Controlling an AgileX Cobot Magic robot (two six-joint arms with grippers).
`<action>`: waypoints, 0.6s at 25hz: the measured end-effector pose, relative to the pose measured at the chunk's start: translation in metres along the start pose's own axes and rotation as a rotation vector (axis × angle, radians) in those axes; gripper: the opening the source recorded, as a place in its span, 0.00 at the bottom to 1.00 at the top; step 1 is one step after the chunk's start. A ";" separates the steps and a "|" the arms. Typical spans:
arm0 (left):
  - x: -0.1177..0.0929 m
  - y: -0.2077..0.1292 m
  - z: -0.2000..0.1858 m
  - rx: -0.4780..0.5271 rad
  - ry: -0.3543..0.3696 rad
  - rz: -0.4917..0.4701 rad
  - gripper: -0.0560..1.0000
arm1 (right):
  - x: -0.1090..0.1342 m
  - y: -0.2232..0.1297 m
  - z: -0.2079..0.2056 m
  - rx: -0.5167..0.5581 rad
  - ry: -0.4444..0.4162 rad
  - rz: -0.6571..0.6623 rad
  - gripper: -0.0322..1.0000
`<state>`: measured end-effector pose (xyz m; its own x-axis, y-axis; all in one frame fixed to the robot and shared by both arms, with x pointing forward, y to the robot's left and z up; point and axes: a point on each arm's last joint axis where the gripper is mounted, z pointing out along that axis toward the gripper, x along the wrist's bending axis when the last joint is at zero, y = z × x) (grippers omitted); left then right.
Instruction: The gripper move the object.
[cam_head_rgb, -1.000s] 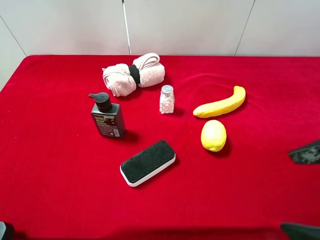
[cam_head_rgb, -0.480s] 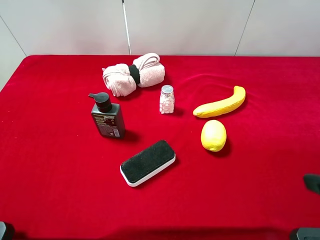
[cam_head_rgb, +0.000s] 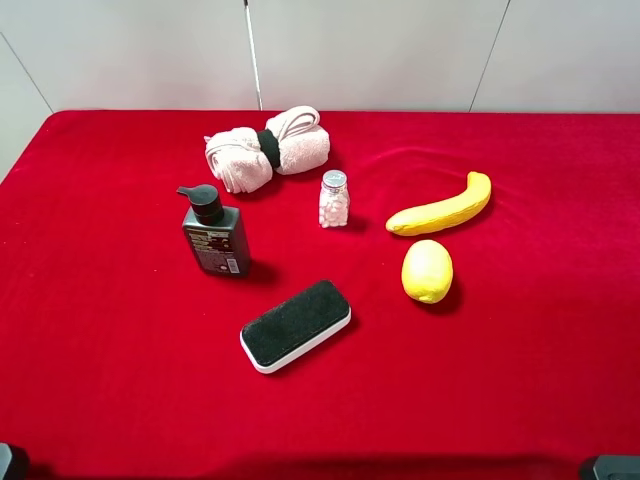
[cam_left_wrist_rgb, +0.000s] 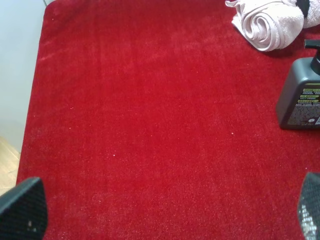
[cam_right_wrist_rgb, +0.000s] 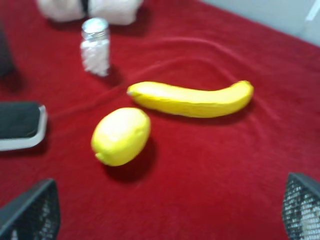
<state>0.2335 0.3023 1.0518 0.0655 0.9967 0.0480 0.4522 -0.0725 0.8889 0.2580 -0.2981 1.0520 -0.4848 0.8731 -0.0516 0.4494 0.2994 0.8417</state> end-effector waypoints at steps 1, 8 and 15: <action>0.000 0.000 0.000 0.000 0.000 0.000 0.99 | -0.001 -0.001 -0.002 -0.012 -0.025 0.018 0.70; 0.000 0.000 0.000 0.000 0.000 0.000 0.99 | -0.002 -0.009 -0.015 -0.095 -0.155 0.101 0.70; 0.000 0.000 0.000 0.000 0.000 0.000 0.99 | -0.001 -0.012 -0.020 -0.119 -0.228 0.142 0.70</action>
<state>0.2335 0.3023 1.0518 0.0655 0.9967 0.0480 0.4522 -0.0725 0.8889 0.2386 -0.3103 1.0529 -0.2360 0.9710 -0.0373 0.4028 0.1326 0.9056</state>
